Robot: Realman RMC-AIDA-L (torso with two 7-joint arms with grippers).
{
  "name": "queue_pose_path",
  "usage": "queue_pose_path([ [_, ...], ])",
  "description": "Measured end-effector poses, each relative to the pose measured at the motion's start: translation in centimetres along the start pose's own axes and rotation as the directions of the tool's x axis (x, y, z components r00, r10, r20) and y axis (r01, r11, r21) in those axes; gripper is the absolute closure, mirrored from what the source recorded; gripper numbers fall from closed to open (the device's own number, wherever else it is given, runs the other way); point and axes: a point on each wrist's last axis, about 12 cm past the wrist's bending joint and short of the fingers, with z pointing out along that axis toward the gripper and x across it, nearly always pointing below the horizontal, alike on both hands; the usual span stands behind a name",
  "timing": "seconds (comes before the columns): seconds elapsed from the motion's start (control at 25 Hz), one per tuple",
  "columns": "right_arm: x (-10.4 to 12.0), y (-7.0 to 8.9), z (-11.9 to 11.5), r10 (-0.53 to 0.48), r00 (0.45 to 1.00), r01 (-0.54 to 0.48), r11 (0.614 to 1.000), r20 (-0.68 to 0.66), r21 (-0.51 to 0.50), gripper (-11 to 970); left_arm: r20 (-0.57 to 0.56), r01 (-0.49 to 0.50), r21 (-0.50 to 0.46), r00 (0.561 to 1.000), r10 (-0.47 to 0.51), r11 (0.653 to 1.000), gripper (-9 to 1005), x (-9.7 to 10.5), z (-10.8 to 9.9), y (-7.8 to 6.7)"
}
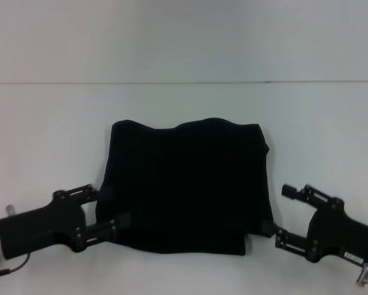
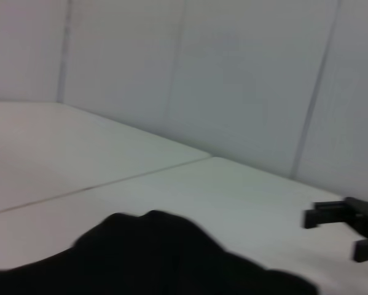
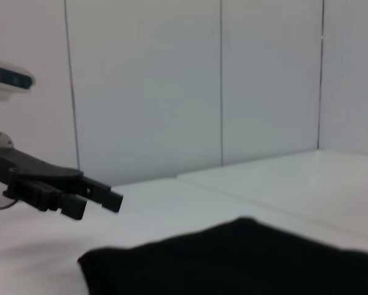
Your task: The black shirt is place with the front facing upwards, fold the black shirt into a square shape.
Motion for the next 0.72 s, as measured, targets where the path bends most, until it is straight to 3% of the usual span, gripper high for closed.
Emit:
queue_pose_path([
  [0.24,1.5,0.8,0.6,0.007,0.998,-0.005,1.000,-0.064,0.031,124,0.054,-0.030,-0.137,0.998,0.038,0.990,288,2.1,-1.4,-0.6],
  [0.72,1.6,0.0,1.1,0.002,0.995,0.004,0.998,-0.100,0.059,125,0.012,-0.022,-0.150,1.000,0.024,0.988,266,2.6,-0.6,-0.2],
])
